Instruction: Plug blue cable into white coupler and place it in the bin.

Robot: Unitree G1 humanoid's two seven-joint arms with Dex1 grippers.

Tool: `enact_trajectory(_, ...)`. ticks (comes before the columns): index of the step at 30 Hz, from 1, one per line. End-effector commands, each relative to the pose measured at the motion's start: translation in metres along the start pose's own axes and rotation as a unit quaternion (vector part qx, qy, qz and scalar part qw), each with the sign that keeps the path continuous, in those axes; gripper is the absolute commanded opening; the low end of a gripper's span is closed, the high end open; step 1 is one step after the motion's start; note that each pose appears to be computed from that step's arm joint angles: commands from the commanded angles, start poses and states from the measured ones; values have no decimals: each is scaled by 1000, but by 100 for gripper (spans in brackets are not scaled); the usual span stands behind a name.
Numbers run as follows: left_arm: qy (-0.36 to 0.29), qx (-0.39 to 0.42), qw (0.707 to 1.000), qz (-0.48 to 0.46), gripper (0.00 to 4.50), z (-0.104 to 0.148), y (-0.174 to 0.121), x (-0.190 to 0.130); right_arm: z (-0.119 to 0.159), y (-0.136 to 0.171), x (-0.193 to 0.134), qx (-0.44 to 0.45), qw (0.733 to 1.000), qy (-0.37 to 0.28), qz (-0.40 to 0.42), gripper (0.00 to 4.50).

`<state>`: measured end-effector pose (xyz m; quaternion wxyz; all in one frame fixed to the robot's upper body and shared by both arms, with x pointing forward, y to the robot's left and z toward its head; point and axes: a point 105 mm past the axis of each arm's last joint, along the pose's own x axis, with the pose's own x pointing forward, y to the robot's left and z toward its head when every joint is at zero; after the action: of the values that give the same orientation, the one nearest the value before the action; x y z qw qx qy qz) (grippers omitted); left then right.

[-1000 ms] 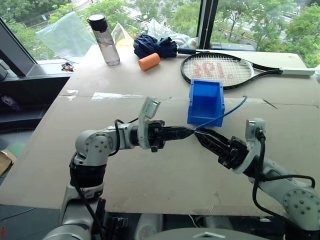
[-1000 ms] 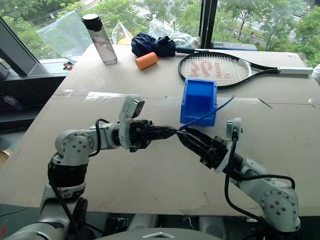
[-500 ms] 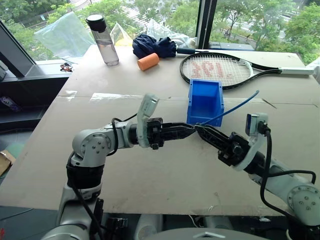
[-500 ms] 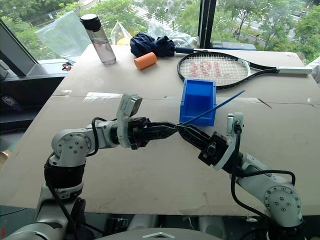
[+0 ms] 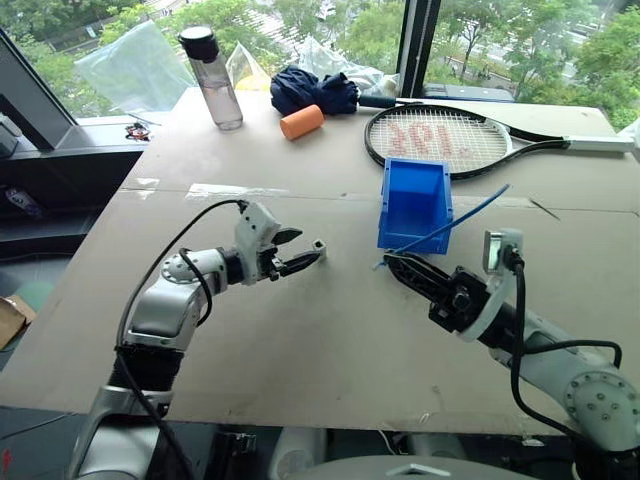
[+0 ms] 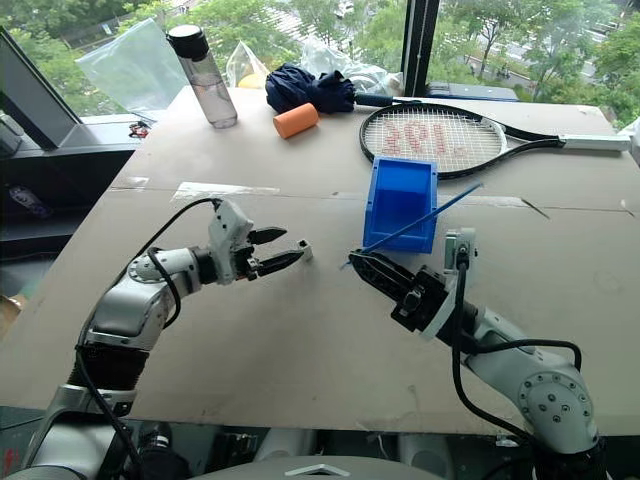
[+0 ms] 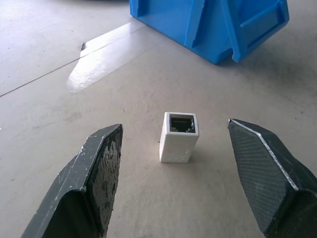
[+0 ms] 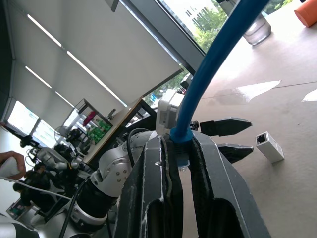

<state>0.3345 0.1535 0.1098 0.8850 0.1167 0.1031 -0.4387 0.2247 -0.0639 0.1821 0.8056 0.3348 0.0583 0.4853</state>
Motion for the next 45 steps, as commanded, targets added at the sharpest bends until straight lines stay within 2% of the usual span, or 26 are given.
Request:
enact_trajectory(1, -3, 38, 999, -7, 340, 3, 3, 8, 7, 4, -2, -20, 1000, -11, 5, 0)
enact_trajectory(4, 6, 47, 999, -14, 340, -3, 7, 17, 8, 5, -5, -28, 1000, -14, -4, 0)
enact_trajectory(5, 11, 51, 999, -15, 317, -5, 8, 20, 8, 5, -5, -30, 999, -15, -6, 0)
enact_trajectory(7, 13, 60, 998, -31, 265, -7, 7, 24, 8, 5, -7, -38, 999, -17, -13, 0)
enact_trajectory(10, 9, 60, 997, -53, 129, -7, 4, 29, 10, 3, -7, -60, 998, -19, -23, 0)
enact_trajectory(12, 8, 61, 996, -69, 56, -7, 2, 31, 12, 1, -7, -80, 996, -19, -28, 0)
enact_trajectory(15, -3, 66, 990, -125, 55, 1, -13, 35, 12, -7, 0, -145, 989, 2, -36, 0)
enact_trajectory(18, -11, 78, 978, -195, 55, 9, -37, 41, 6, -18, 12, -210, 976, 49, -30, 0)
enact_trajectory(20, -7, 90, 968, -236, 55, 11, -54, 47, -5, -30, 22, -258, 960, 103, -20, 0)
enact_trajectory(25, 19, 124, 952, -281, 55, 7, -71, 53, -25, -51, 40, -332, 923, 193, 17, 0)
enact_trajectory(30, 49, 140, 946, -289, 55, -2, -74, 54, -32, -63, 49, -356, 905, 229, 39, 0)
enact_trajectory(34, 63, 142, 946, -286, 55, -6, -72, 53, -33, -71, 44, -361, 898, 251, 40, 0)
enact_trajectory(45, 69, 147, 944, -286, 55, -8, -70, 51, -24, -66, 40, -351, 906, 233, 47, 0)
